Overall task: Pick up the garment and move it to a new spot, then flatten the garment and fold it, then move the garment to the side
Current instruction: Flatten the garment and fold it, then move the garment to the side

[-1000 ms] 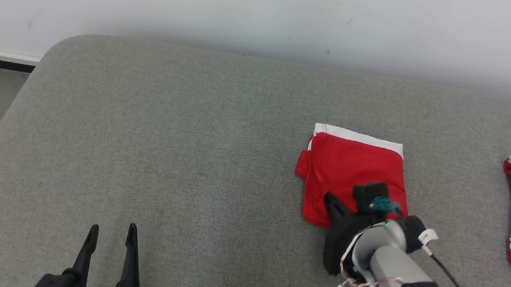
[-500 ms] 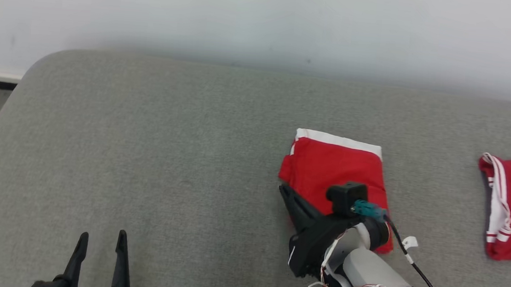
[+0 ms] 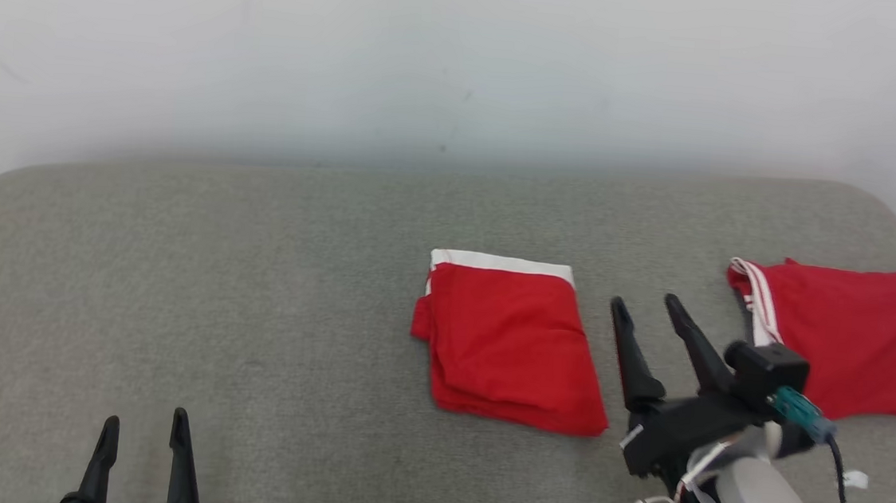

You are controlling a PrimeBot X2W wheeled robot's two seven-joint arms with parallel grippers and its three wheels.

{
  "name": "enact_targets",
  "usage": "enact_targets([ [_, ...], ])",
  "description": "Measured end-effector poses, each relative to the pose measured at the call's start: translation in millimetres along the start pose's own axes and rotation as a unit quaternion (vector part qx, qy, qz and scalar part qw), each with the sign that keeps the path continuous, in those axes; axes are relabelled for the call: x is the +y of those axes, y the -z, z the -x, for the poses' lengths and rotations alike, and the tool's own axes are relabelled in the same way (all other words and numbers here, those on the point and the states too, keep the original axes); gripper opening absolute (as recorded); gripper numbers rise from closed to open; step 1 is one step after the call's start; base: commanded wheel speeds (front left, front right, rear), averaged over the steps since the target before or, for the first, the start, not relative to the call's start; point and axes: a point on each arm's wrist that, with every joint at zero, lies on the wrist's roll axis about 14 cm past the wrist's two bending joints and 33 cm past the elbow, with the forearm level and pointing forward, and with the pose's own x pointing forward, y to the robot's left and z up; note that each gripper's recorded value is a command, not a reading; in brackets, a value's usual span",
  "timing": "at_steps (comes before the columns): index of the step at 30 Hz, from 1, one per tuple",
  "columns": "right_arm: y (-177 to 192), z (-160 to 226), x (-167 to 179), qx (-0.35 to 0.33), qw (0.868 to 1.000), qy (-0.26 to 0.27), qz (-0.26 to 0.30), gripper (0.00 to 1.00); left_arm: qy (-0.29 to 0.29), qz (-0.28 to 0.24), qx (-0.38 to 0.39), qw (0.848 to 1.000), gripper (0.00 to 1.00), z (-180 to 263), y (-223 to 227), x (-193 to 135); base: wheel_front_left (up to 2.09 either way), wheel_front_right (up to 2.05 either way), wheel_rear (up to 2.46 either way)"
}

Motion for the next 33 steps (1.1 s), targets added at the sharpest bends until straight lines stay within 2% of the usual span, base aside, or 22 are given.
enact_targets([
  [7,0.2,37.0,-23.2,0.01,0.999,0.03,0.03,1.0,0.036,0.008,0.001,0.999,1.0,-7.6,1.2,-21.3,0.0,0.0,0.0],
  [17,11.0,64.5,-24.9,0.025,0.998,0.033,0.041,1.0,0.07,0.007,0.001,0.997,1.0,-23.8,-0.7,-37.9,0.0,0.0,0.0],
  [25,13.8,73.2,-29.6,0.026,0.998,0.041,0.037,1.0,0.073,0.001,0.012,0.997,1.0,-21.0,6.7,-36.8,0.0,0.0,0.0],
  [33,19.4,75.5,-28.6,0.031,0.998,0.044,0.029,1.0,0.048,-0.007,0.02,0.999,1.0,-12.2,11.7,-20.1,0.0,0.0,0.0],
])
